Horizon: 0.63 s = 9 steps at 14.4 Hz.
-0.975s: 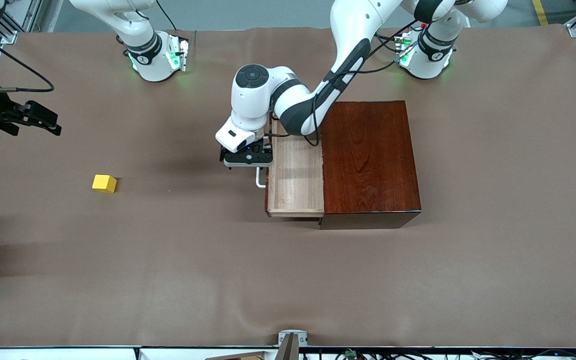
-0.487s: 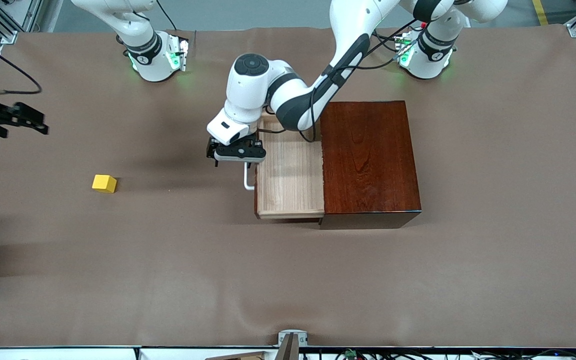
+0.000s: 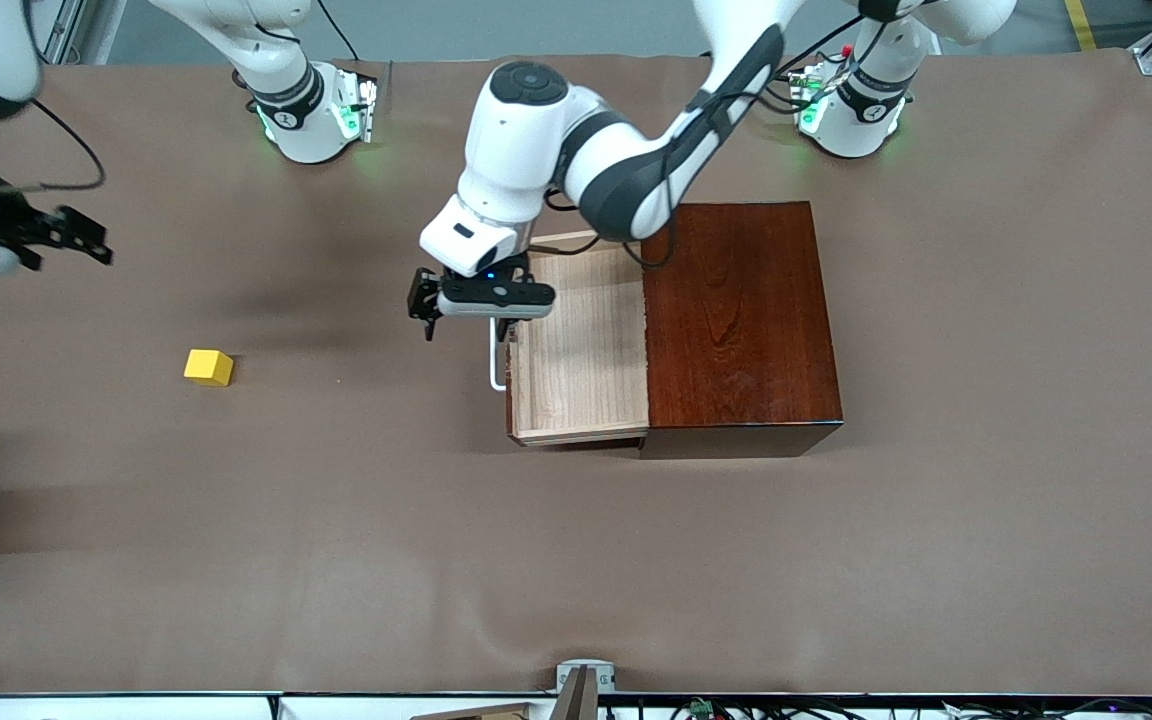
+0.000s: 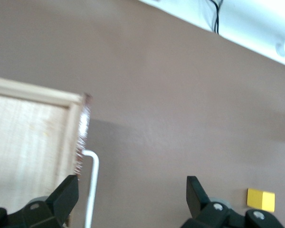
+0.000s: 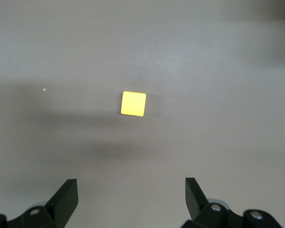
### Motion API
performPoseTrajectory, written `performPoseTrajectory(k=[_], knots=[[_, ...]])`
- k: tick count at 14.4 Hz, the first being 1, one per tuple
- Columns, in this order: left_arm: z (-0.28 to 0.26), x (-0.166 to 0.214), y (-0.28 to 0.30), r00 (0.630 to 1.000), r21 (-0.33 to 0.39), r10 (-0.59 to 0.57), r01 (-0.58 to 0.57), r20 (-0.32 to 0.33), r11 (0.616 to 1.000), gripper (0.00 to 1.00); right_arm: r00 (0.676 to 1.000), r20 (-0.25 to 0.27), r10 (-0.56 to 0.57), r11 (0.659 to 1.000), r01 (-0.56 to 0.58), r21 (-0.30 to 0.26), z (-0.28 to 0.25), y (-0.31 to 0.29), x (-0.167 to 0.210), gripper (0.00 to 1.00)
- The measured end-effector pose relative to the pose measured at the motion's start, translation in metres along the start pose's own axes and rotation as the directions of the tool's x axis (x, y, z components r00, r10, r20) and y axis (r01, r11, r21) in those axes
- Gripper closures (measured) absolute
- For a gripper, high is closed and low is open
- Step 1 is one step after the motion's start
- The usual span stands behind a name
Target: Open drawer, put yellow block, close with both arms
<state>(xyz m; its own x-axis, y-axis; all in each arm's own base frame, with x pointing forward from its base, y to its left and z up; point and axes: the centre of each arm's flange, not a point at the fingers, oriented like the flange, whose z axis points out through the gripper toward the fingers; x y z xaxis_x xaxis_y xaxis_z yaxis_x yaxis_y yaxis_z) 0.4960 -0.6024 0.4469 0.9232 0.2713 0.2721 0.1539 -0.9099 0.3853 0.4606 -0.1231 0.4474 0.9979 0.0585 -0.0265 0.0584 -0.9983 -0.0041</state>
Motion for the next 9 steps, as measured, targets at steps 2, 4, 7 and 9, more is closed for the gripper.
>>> performPoseTrajectory(k=[2,4,7,9], knots=[[-0.030,0.036,-0.014,0.999,0.032,-0.044,0.045,-0.015,0.998,0.00,1.000,0.009,-0.002,1.000,0.002,-0.002,0.043,-0.010,0.009,0.00],[-0.055,0.076,-0.036,0.995,0.077,-0.098,0.100,-0.029,0.992,0.00,1.000,0.029,0.009,1.000,-0.009,0.000,0.093,-0.011,0.015,0.00],[-0.076,0.131,-0.079,0.985,0.147,-0.166,0.171,-0.047,0.974,0.00,0.999,0.038,0.025,1.000,-0.025,-0.003,0.163,-0.009,0.021,0.00],[-0.079,0.158,-0.109,0.985,0.203,-0.168,0.173,-0.040,0.964,0.00,0.999,0.028,0.030,1.000,-0.029,-0.010,0.204,-0.007,0.025,0.00]])
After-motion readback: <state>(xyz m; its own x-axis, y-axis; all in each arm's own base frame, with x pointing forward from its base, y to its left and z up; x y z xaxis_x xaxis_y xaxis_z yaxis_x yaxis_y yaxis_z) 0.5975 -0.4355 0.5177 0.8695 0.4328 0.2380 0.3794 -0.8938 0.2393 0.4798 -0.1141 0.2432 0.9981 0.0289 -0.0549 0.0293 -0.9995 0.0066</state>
